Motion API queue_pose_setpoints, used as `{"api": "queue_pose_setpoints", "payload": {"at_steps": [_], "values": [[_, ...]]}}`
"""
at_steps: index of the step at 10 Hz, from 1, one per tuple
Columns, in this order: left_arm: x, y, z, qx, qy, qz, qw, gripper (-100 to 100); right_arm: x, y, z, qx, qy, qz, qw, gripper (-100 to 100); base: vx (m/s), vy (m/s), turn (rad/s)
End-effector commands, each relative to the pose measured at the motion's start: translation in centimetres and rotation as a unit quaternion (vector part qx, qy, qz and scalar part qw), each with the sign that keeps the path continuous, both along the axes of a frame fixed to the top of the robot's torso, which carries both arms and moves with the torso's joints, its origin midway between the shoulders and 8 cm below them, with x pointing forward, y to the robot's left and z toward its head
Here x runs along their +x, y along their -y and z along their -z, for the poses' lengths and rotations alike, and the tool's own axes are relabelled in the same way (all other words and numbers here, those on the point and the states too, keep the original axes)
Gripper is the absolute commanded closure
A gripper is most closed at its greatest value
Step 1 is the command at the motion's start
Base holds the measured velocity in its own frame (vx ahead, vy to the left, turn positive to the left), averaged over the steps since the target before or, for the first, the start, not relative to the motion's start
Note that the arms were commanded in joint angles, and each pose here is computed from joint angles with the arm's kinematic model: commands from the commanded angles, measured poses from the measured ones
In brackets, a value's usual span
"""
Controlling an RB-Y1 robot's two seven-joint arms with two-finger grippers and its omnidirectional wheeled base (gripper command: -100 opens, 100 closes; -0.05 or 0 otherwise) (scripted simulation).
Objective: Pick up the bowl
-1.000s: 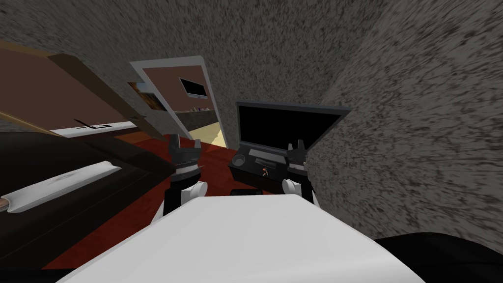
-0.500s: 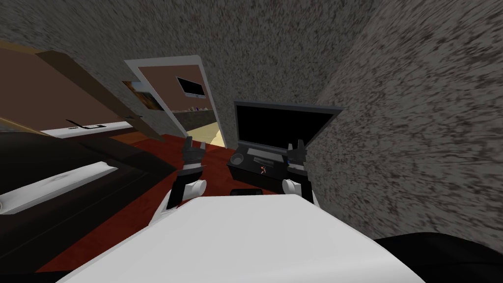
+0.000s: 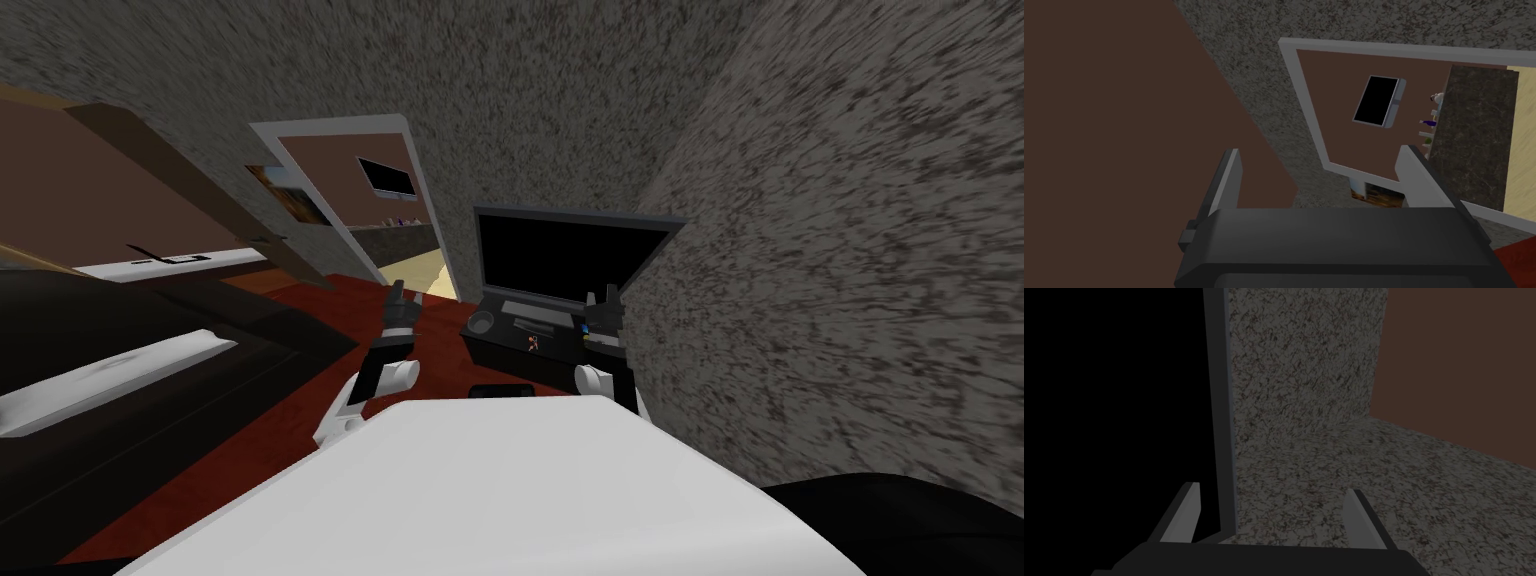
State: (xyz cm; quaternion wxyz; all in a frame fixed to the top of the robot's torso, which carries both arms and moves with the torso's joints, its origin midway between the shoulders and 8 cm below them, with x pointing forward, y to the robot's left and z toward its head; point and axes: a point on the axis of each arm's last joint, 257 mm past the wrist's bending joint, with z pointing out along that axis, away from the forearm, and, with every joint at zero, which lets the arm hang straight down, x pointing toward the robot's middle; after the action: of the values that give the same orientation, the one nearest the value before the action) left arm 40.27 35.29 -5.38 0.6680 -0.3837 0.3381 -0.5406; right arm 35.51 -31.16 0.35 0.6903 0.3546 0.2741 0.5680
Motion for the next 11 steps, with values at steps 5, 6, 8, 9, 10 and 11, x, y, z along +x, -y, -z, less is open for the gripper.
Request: {"api": "queue_pose_setpoints", "payload": {"at_steps": [5, 6, 8, 9, 10, 11], "values": [[4.4, -2.1, 5.0, -0.010, -0.074, -0.010, 0.9971, -100, 0.0, 0.0, 0.0, 0.000, 0.000, 0.000, 1.0000, 0, -0.025, -0.025, -0.020], [4.7, -2.4, 6.5, -0.015, -0.093, -0.013, 0.9955, -100, 0.0, 0.0, 0.0, 0.000, 0.000, 0.000, 1.0000, 0, -0.031, -0.026, -0.008], [6.0, -3.2, 8.5, -0.022, -0.121, -0.017, 0.9923, -100, 0.0, 0.0, 0.0, 0.000, 0.000, 0.000, 1.0000, 0, -0.023, -0.024, -0.016], [7.2, -3.6, 9.2, -0.027, -0.137, -0.019, 0.9900, -100, 0.0, 0.0, 0.0, 0.000, 0.000, 0.000, 1.0000, 0, -0.018, -0.017, -0.016], [7.2, -3.9, 10.5, -0.030, -0.149, -0.022, 0.9881, -100, 0.0, 0.0, 0.0, 0.000, 0.000, 0.000, 1.0000, 0, -0.015, -0.015, -0.012], [8.4, -4.3, 11.3, -0.037, -0.166, -0.024, 0.9852, -100, 0.0, 0.0, 0.0, 0.000, 0.000, 0.000, 1.0000, 0, -0.017, -0.020, -0.012]]}}
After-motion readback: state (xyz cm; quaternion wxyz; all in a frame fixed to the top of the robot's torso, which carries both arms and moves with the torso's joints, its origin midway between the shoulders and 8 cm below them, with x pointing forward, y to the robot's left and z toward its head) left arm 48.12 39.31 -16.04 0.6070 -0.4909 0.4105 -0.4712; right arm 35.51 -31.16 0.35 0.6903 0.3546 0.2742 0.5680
